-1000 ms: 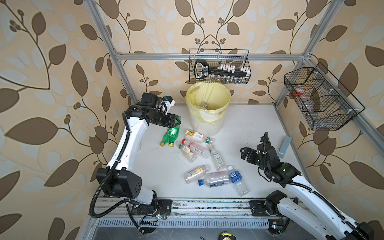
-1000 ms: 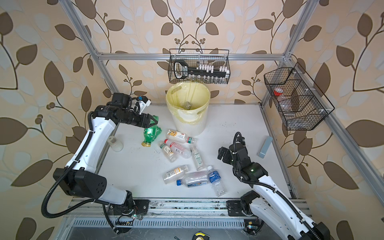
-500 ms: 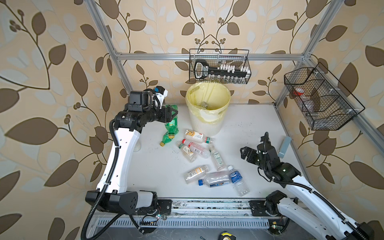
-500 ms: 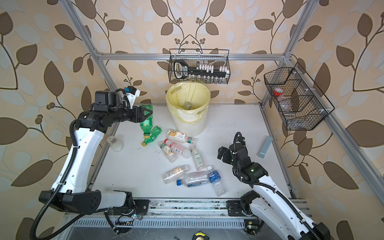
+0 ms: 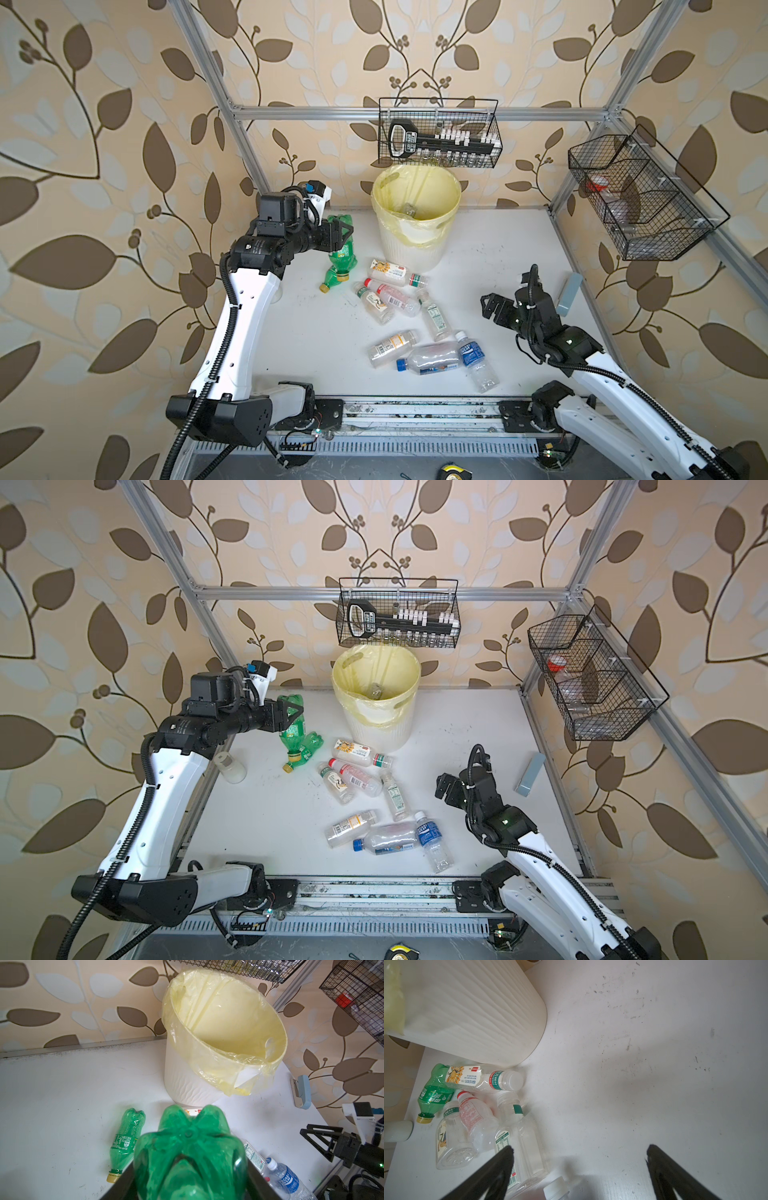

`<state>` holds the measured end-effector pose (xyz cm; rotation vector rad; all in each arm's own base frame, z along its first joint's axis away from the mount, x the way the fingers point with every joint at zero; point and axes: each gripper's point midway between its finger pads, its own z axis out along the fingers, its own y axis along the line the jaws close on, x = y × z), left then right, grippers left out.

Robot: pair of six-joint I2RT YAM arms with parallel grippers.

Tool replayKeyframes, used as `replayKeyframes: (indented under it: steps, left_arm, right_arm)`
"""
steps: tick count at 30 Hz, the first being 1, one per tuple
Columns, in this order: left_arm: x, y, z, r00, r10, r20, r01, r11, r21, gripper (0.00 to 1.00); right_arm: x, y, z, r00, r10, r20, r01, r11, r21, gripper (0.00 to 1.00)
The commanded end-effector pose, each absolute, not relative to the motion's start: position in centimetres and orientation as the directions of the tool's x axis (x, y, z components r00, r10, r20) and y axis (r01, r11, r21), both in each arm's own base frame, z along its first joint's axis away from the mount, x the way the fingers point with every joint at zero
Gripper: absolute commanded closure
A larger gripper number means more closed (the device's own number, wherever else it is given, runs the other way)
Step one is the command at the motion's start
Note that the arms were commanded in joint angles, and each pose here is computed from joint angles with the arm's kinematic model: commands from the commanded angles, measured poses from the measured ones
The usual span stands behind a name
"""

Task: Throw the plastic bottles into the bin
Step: 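Lift the green soda bottle with the left gripper toward the yellow bin, then hold the green bottle over the yellow bin and open the left gripper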

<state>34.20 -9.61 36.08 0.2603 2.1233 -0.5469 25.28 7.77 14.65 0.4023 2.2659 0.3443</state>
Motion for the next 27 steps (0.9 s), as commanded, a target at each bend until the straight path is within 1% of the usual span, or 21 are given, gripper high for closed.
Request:
replayKeyframes:
  steps: [1,5,8,11,12,13,15,16,18,20,22,27]
  left_arm:
    - [35.0,-10.0,39.2,-0.496,-0.068,-0.865,0.4,0.867,-0.298,0.62]
    - [37.2,-10.8,41.5,-0.481,-0.136,-0.866,0.41,0.838,-0.36,0.63]
    - [39.6,-11.5,44.2,-0.459,-0.202,-0.865,0.416,0.812,-0.41,0.63]
    - [43.4,-13.0,46.1,-0.444,-0.255,-0.859,0.42,0.788,-0.451,0.64]
    - [44.4,-13.8,46.9,-0.433,-0.268,-0.861,0.425,0.781,-0.457,0.62]
    - [45.4,-14.7,48.0,-0.415,-0.277,-0.867,0.438,0.774,-0.457,0.59]
    - [47.6,-16.6,48.4,-0.415,-0.292,-0.862,0.442,0.763,-0.471,0.53]
    - [48.8,-17.5,48.2,-0.418,-0.306,-0.855,0.442,0.754,-0.486,0.44]
    - [50.3,-19.0,47.7,-0.398,-0.297,-0.868,0.456,0.757,-0.468,0.02]
    - [51.1,-19.8,47.1,-0.372,-0.248,-0.894,0.459,0.788,-0.41,0.01]
    - [51.4,-19.3,47.0,-0.373,-0.255,-0.892,0.436,0.801,-0.411,0.01]
    - [49.0,-18.0,49.6,-0.308,-0.224,-0.925,0.459,0.817,-0.351,0.01]
  right_arm:
    - [25.1,7.7,13.8,-0.647,0.383,-0.659,0.178,0.917,0.358,0.0]
    - [25.0,7.7,13.8,-0.651,0.381,-0.656,0.178,0.917,0.357,0.0]
    - [24.8,7.6,13.9,-0.65,0.386,-0.654,0.178,0.915,0.363,0.0]
    - [24.6,7.6,14.0,-0.647,0.393,-0.653,0.18,0.912,0.369,0.0]
    - [24.5,7.5,14.1,-0.644,0.396,-0.654,0.182,0.911,0.371,0.0]
    - [24.4,7.4,14.2,-0.643,0.398,-0.655,0.184,0.91,0.372,0.0]
    - [24.1,7.2,14.5,-0.635,0.406,-0.658,0.189,0.907,0.377,0.0]
    - [24.0,7.1,14.6,-0.632,0.408,-0.659,0.189,0.906,0.379,0.0]
    - [23.8,6.9,14.9,-0.626,0.415,-0.66,0.194,0.903,0.384,0.0]
    - [23.6,6.8,15.1,-0.624,0.419,-0.66,0.196,0.901,0.387,0.0]
    - [23.2,6.7,15.1,-0.627,0.419,-0.657,0.199,0.901,0.385,0.0]
    - [22.8,6.1,14.6,-0.629,0.41,-0.661,0.209,0.907,0.364,0.0]
